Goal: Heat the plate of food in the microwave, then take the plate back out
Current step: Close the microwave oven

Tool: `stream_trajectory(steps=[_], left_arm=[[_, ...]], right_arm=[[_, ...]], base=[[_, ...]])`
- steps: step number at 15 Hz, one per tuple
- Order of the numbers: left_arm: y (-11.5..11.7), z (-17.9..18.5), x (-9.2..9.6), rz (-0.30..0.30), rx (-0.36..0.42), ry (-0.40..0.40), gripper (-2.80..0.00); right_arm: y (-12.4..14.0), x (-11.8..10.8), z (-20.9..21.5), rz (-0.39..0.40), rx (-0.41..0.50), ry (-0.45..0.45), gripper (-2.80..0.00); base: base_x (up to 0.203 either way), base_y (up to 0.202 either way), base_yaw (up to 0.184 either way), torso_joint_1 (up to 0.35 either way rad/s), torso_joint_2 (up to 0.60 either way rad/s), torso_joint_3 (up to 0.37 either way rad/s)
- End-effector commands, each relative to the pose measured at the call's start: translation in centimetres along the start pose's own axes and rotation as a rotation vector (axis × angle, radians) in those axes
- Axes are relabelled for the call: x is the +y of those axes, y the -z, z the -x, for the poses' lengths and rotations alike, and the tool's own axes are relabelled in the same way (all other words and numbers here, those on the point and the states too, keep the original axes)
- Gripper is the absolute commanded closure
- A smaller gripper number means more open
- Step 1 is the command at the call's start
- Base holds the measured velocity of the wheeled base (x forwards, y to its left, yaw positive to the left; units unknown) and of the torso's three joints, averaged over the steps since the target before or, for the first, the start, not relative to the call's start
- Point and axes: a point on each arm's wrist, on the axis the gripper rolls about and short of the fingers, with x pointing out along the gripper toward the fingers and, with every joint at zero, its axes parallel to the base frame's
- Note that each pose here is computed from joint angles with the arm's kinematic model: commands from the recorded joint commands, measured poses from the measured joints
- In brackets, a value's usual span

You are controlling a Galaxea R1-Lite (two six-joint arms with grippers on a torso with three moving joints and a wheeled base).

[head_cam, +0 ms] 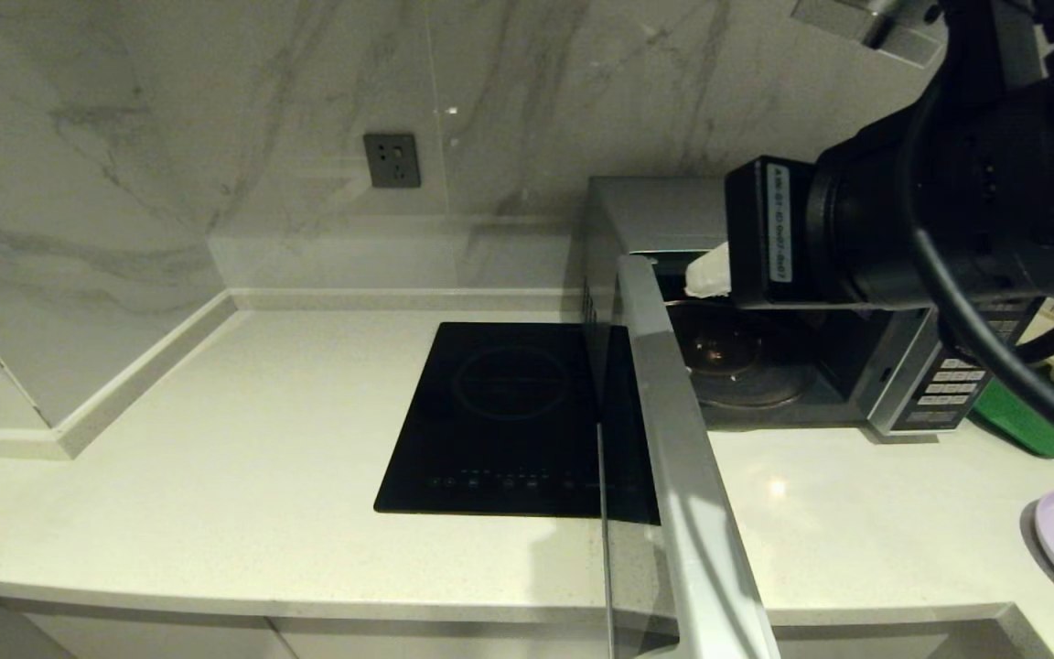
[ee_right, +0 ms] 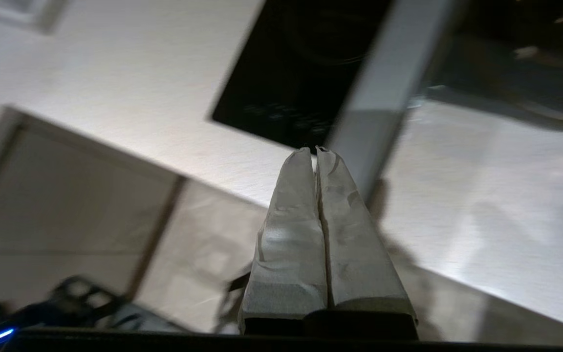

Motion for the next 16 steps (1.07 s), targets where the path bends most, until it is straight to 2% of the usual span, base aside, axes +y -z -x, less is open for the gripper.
stream_trajectory(steps=[1,5,10,12,16], left_arm=[[0.0,0.0,0.0,0.001,0.0,0.0,0.0],[0.0,0.0,0.0,0.001,0.001,0.0,0.0],[0.0,0.0,0.0,0.001,0.001,0.0,0.0],[0.0,0.0,0.0,0.001,0.001,0.0,0.0],[0.0,0.0,0.0,0.001,-0.001,0.0,0.0]], right_arm=[[0.4,1.0,-1.7,-0.042,0.078,-0.105,0.0],[2.1,2.5,-6.2,-0.066,0.178,-0.078,0.0],[3.2,3.1,-8.9,-0.083,0.228,-0.037,0.0],[3.3,3.1,-9.3,-0.089,0.214,-0.001,0.0],[3.2,2.1,-9.1,-0.11,0.121,0.153,0.0]], base=[[0.0,0.0,0.0,0.0,0.0,0.0],[0.0,0.0,0.0,0.0,0.0,0.0],[0.0,0.0,0.0,0.0,0.0,0.0],[0.0,0.0,0.0,0.0,0.0,0.0],[0.0,0.0,0.0,0.0,0.0,0.0]])
